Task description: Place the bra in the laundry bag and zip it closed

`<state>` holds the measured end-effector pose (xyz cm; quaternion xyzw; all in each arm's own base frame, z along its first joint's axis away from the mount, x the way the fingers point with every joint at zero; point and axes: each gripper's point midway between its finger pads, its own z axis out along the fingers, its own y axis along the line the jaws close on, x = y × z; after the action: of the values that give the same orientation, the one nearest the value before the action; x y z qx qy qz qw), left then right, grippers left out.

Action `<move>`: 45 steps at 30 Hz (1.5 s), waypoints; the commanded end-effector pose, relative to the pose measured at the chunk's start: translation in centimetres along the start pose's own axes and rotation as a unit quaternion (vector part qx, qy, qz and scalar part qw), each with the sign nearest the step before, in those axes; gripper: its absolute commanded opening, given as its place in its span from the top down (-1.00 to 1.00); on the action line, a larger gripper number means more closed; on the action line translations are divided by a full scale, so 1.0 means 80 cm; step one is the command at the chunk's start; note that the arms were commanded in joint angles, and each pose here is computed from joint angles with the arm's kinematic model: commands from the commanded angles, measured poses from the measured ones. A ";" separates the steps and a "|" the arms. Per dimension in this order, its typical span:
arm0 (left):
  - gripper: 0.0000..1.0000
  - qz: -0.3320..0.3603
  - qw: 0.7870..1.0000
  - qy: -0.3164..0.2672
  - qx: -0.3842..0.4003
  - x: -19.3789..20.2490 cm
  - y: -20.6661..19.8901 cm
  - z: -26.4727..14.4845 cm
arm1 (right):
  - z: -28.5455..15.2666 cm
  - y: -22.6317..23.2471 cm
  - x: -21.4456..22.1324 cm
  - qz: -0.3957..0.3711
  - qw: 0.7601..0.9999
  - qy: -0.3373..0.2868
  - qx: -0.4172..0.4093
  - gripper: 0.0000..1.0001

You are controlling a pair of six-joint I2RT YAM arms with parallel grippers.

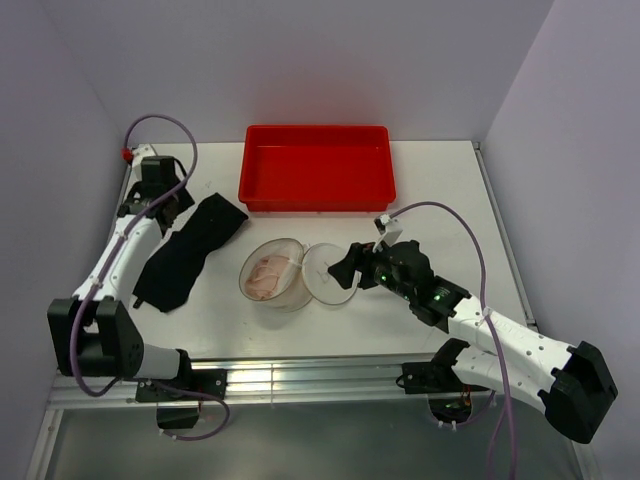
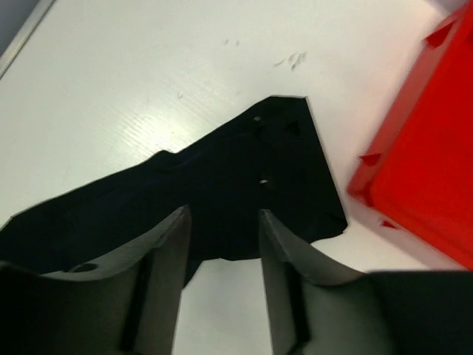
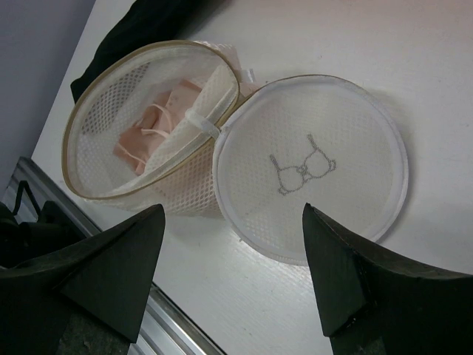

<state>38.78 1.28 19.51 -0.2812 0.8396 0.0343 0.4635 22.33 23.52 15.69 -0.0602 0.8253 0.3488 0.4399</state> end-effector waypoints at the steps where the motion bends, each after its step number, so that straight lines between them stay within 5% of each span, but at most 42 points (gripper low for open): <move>1: 0.08 0.031 0.997 0.070 0.032 0.006 0.015 0.026 | -0.002 0.015 -0.010 -0.012 0.999 -0.015 -0.026 -0.64; 3: 0.13 0.040 0.994 0.100 0.032 0.015 0.033 0.055 | -0.003 0.016 -0.009 -0.010 0.999 -0.018 -0.032 -0.64; 8: 0.34 0.087 0.972 0.135 0.171 0.032 -0.012 0.095 | -0.006 0.021 -0.008 -0.009 0.999 -0.017 -0.044 -0.64; 14: -0.02 0.121 0.946 0.197 0.226 0.064 -0.029 0.156 | -0.010 0.017 -0.009 -0.012 0.999 -0.023 -0.038 -0.64; 24: -0.32 0.131 0.949 0.230 0.170 0.093 -0.001 0.216 | -0.001 0.011 -0.002 -0.014 1.000 -0.009 -0.026 -0.64; 34: -0.02 0.084 0.930 0.286 0.216 0.122 -0.010 0.201 | 0.006 0.011 0.003 -0.011 1.000 -0.001 -0.028 -0.64; 39: -0.08 0.062 0.926 0.307 0.210 0.129 -0.001 0.194 | 0.009 0.012 0.007 -0.010 0.999 0.005 -0.030 -0.64; 42: 0.06 0.046 0.921 0.319 0.220 0.136 -0.003 0.190 | 0.010 0.011 0.008 -0.011 1.000 0.006 -0.029 -0.64; 45: 0.43 0.035 0.920 0.322 0.220 0.135 -0.003 0.189 | 0.012 0.010 0.009 -0.012 1.000 0.008 -0.025 -0.64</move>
<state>46.76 1.88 2.82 -0.1281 0.9414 -0.2014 0.2383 21.80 24.27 14.07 -0.0772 0.8330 0.3535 0.4185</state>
